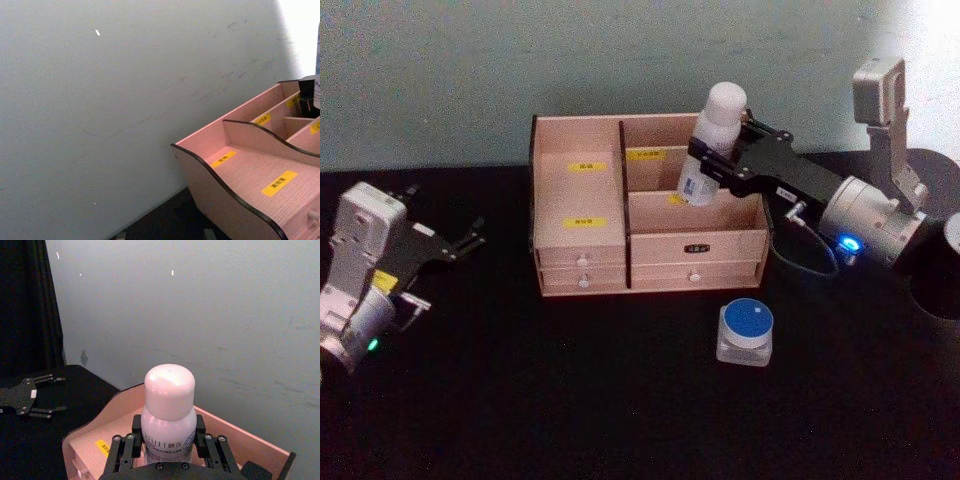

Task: Pick up the facial cleanser and watermelon frost from the table and place them into the tiered storage box.

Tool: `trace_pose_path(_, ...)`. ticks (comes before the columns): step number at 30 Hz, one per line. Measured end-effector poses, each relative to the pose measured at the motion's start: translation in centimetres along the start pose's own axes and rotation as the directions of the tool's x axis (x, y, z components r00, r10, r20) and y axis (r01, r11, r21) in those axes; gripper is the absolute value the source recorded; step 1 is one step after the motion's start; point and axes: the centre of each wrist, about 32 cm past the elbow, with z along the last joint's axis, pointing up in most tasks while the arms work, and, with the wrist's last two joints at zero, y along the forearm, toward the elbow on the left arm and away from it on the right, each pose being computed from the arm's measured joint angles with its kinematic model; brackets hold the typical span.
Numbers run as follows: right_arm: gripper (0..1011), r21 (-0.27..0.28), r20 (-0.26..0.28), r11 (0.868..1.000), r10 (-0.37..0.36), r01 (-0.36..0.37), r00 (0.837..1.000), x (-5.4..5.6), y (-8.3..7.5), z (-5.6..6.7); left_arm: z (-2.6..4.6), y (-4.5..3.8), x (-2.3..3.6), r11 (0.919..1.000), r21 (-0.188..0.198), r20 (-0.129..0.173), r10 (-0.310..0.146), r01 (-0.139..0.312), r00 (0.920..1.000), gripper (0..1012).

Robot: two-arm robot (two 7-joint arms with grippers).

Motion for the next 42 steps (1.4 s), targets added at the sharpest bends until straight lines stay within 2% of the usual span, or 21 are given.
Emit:
trace_pose_path(16, 596, -0.005, 0.026, 1.0, 0.008, -0.008, 1.0, 0.9, 2.1, 0.3, 0.0, 0.0, 0.0, 1.0, 0.0, 0.0, 0.0, 0.0, 1.0, 1001)
trace_pose_path(42, 596, -0.031, 0.028, 0.999, 0.017, -0.017, 0.999, 2.0, 4.9, 0.1, 0.0, 0.0, 0.0, 1.0, 0.0, 0.0, 0.0, 0.0, 1.0, 1002)
